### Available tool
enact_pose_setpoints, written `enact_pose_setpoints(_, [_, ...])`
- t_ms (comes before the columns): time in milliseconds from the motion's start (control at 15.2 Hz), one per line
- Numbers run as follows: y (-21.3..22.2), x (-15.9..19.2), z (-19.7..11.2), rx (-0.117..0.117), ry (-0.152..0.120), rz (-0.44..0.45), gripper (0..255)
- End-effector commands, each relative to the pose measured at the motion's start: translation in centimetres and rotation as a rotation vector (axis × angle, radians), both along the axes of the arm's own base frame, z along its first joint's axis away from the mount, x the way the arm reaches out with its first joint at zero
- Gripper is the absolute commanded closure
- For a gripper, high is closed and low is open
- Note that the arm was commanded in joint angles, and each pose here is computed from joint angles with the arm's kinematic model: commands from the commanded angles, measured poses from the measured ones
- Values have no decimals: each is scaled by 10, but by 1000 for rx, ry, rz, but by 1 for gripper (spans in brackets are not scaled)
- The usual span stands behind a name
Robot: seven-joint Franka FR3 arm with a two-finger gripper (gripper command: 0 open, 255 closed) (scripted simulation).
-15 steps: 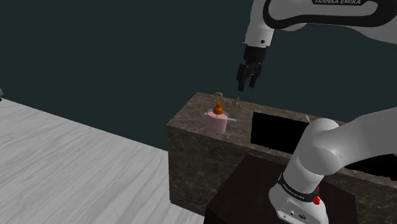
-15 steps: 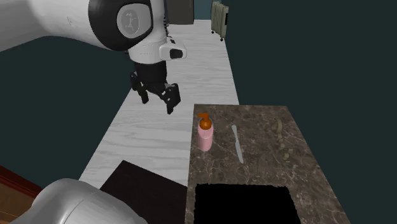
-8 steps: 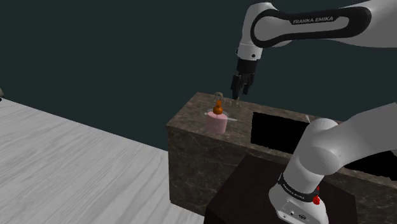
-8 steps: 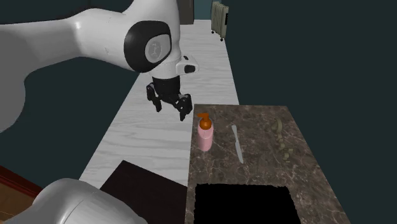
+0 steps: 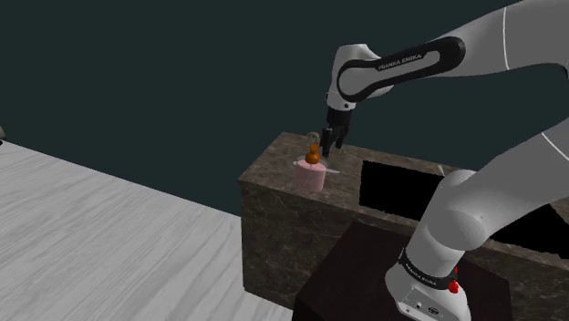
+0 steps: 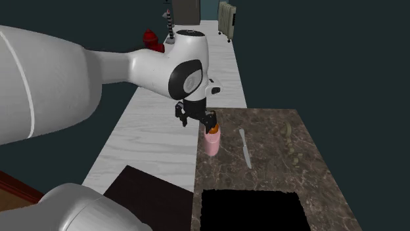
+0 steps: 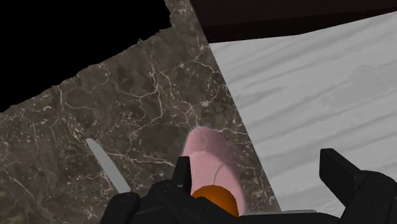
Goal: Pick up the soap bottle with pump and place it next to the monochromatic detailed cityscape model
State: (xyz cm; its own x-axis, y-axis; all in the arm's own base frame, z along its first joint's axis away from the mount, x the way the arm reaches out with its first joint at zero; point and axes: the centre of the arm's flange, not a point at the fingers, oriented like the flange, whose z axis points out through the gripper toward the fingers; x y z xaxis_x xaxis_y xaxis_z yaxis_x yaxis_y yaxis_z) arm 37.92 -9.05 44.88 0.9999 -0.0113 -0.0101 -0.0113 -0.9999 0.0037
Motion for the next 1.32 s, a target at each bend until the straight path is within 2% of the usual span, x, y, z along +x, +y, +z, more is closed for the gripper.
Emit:
enact_pose_setpoints(0, [-8, 11, -21, -10, -5, 13, 0])
enact_pose_setpoints(396, [-36, 47, -79, -35, -12, 47, 0])
enact_pose_setpoints(858, [-37, 48, -116, -35, -12, 47, 0])
enact_pose_setpoints(1254, [-37, 48, -119, -35, -12, 47, 0])
